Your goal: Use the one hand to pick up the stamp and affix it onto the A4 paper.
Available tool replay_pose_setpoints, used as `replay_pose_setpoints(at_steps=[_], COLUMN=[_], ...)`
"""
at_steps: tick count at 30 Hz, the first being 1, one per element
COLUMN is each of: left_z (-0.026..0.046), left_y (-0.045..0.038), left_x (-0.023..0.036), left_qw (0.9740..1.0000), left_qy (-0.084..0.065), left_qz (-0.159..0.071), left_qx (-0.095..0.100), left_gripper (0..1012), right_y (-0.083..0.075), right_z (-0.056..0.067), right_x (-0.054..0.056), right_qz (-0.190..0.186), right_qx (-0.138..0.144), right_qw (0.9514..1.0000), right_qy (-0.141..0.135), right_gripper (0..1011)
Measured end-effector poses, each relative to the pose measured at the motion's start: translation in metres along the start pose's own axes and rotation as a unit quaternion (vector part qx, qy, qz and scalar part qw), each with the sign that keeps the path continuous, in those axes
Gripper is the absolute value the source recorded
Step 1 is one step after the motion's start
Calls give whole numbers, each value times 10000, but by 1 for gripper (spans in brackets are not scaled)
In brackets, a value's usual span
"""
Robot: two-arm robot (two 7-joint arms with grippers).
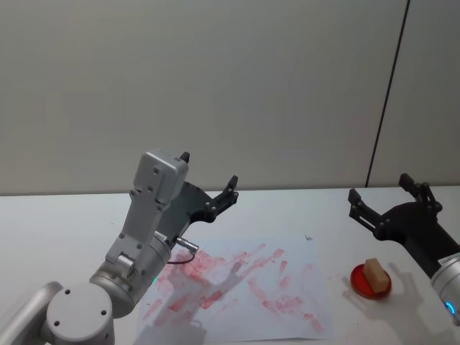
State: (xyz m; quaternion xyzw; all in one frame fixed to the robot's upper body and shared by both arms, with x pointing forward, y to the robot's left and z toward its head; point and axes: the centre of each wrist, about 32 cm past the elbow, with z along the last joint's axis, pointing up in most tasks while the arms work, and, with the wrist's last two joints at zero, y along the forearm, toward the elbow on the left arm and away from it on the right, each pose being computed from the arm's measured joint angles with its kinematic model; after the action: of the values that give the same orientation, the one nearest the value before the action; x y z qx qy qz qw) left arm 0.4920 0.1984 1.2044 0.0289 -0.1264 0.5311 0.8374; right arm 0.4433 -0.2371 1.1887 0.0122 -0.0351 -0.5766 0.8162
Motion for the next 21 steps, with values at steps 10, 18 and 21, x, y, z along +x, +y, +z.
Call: replay_pose_setpoints(at_steps=[10, 18, 21], left_z=[0, 0, 0], left_y=[0, 0, 0], left_x=[0, 0, 0], left_qw=[10000, 10000, 10000], left_qy=[0, 0, 0], left_qz=[0, 0, 0], left_qx=[0, 0, 0], left_gripper=[1001, 1001, 1001], right_y=[0, 0, 0], right_z=[0, 0, 0], right_x=[0, 0, 0], right_qz=[0, 0, 0], right_qx=[0, 0, 0], right_qw=[10000, 10000, 10000], right_qy=[0, 0, 0], right_gripper=[1001, 1001, 1001])
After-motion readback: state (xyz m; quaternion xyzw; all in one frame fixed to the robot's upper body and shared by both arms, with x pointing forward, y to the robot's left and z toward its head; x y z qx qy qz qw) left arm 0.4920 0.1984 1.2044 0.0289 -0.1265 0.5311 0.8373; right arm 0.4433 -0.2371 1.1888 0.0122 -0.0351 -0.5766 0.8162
